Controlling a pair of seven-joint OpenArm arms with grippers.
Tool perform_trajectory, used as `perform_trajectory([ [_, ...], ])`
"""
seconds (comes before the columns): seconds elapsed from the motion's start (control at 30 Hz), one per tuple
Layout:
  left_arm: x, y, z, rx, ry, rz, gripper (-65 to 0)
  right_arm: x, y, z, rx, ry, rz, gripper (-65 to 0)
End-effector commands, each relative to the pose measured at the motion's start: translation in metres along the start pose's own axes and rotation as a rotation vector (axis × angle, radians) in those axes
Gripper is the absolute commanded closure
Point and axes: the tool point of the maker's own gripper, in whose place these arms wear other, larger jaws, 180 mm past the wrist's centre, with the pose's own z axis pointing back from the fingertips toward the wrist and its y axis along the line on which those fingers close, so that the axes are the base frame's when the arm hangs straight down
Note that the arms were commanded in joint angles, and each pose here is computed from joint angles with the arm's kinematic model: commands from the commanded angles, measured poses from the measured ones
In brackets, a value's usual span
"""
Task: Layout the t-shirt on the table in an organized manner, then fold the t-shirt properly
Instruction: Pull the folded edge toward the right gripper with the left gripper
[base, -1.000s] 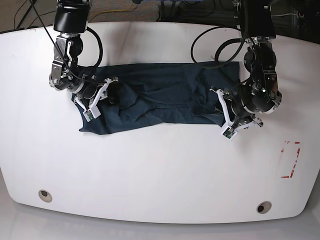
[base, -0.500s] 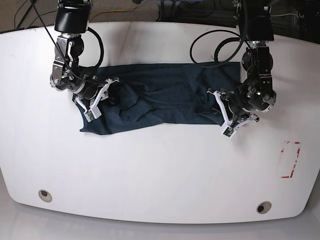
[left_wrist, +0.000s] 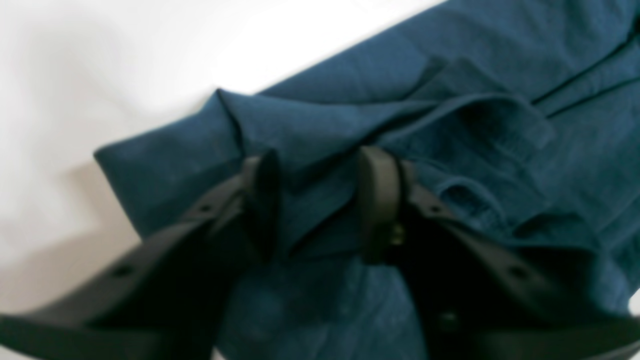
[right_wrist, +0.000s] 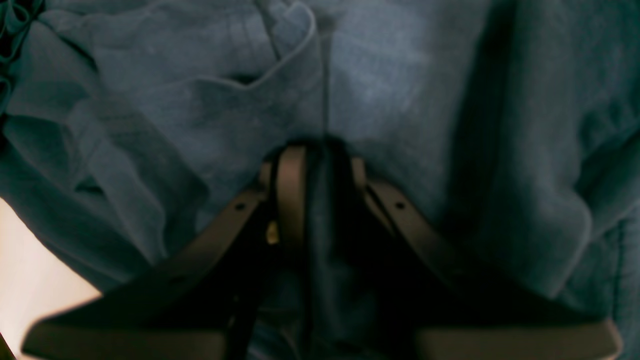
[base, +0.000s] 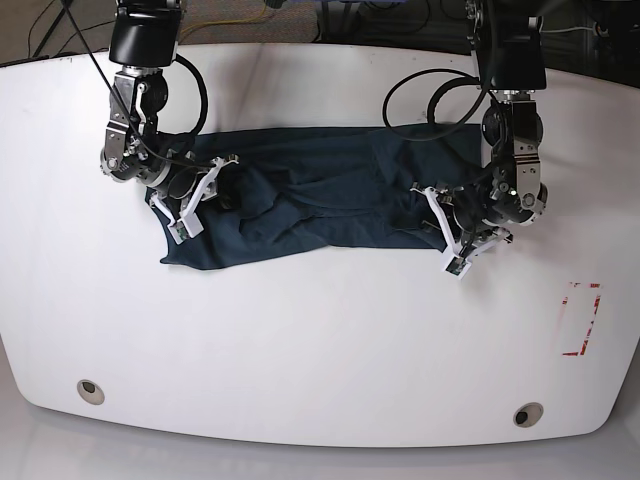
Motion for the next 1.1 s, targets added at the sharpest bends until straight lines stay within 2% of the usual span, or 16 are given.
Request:
perform_trajectory([
  [0.0, 0.018, 0.002, 0.005, 0.001, -0.054, -0.014, -4.3, -0.023, -0.009, 0.002, -0.042, 0.115, 0.023, -11.7],
  [0.07, 0.02, 0.0, 0.005, -0.003, -0.057, -0.019, 0.0, -0.023, -0.009, 0.002, -0.042, 0.115, 0.023, -11.7],
  [0.33, 0.046, -0.018, 0.015, -0.011, -0.121, -0.106, 0.0, -0.023, -0.008, 0.002, -0.04, 0.114, 0.022, -11.7],
  [0.6, 0.076, -0.038, 0.013, -0.045, -0.157, -0.195, 0.0, -0.022, -0.008, 0.001, -0.041, 0.113, 0.023, -11.7],
  [0.8, 0.095, -0.057, 0.007, -0.084, -0.177, -0.218, 0.0, -0.022, -0.008, 0.001, -0.041, 0.113, 0.023, -11.7],
  [0.97, 0.093, -0.052, 0.013, -0.057, -0.135, -0.232, 0.0, -0.017, -0.009, 0.001, -0.042, 0.105, 0.027, -11.7],
  [1.07, 0.088, -0.041, 0.018, -0.028, -0.108, -0.232, -3.2, -0.016, -0.009, 0.001, -0.042, 0.103, 0.028, -11.7],
])
